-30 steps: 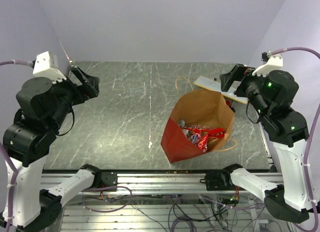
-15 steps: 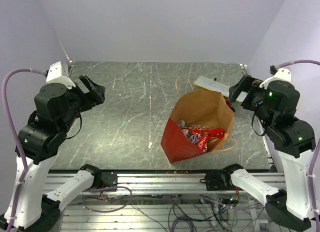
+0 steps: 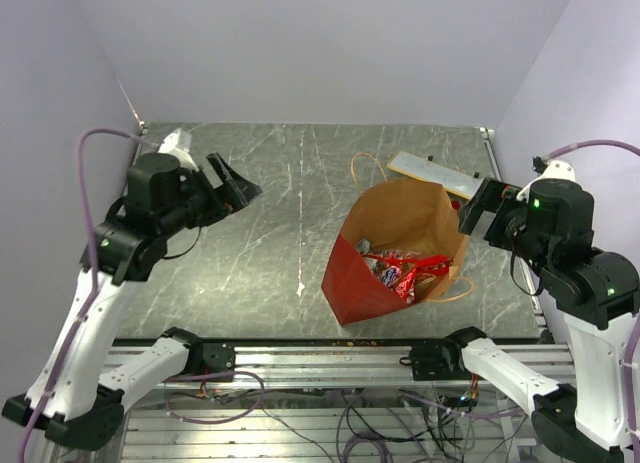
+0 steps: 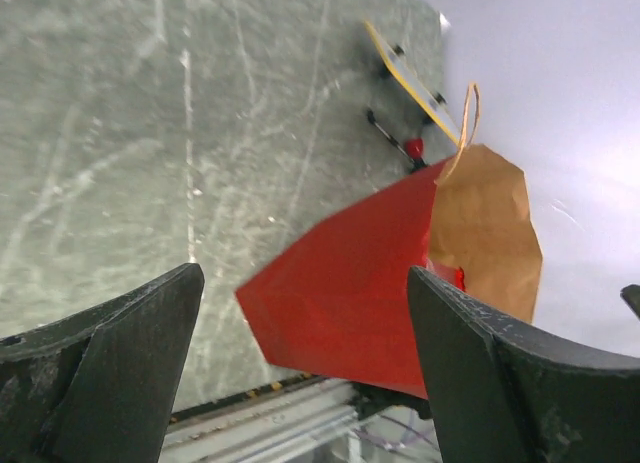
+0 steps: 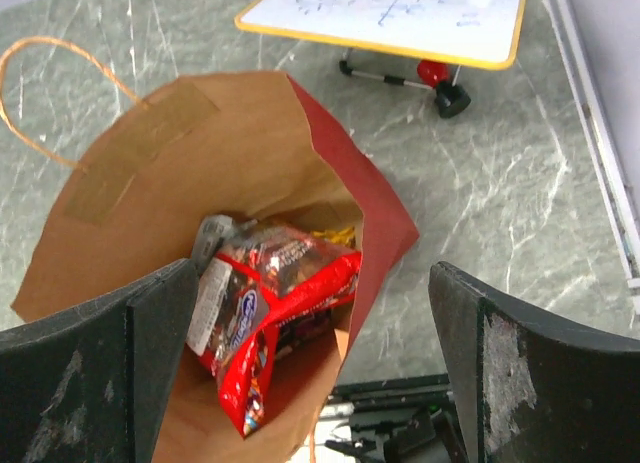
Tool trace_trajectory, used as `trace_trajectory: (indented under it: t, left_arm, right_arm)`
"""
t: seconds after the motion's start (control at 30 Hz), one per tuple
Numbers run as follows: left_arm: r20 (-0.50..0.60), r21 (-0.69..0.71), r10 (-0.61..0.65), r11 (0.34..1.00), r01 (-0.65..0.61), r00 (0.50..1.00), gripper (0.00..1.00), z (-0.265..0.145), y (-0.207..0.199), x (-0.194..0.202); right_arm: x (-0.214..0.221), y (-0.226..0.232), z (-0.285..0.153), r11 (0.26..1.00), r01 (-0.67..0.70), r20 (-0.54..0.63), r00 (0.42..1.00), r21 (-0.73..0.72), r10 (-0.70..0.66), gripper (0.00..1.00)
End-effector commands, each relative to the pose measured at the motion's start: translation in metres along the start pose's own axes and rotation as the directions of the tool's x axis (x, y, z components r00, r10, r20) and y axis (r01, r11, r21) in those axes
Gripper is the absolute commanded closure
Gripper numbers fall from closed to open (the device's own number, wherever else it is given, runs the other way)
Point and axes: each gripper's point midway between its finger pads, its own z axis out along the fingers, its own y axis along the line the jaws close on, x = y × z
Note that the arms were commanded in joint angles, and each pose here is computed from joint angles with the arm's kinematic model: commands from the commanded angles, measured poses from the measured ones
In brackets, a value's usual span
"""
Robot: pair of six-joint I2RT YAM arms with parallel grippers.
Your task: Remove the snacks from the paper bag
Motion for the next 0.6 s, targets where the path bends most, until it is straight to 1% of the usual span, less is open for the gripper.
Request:
trace_trajectory:
  t: [0.0,0.17,0.27,0.47,0.57]
  left_arm:
    - [-0.162,0.201,-0.100,0.971,0.132,0.982,0.07,0.026,-0.040,0.023]
    - [-0.260,0.309,-0.174,0.917,0.252,0.950,0.07,0.055,-0.067,0.044]
    - [-0.327,0.318,-0.158,0.910,0.266,0.932,0.07,0.074,-0.082,0.065]
    - [-0.391,0.293,0.002,0.948,0.123,0.920,0.07,0.112,-0.108,0.103]
    - [-0.382,0.289,0.067,0.956,0.050,0.922,0.07,0.128,-0.123,0.107]
  right_arm:
    - [0.027,-0.002,-0.009,1.000,0.008,-0.098,0.995,-0.029,-0.011,0.00]
    - [0.041,0.006,-0.014,0.996,-0.033,-0.153,0.988,-0.077,0.021,0.00]
    - [0.043,0.006,-0.014,0.996,-0.049,-0.161,0.986,-0.076,0.036,0.00]
    - [0.042,0.006,-0.013,0.996,-0.054,-0.162,0.986,-0.066,0.043,0.00]
    - [0.040,0.001,-0.015,0.998,-0.042,-0.144,0.989,-0.049,0.034,0.00]
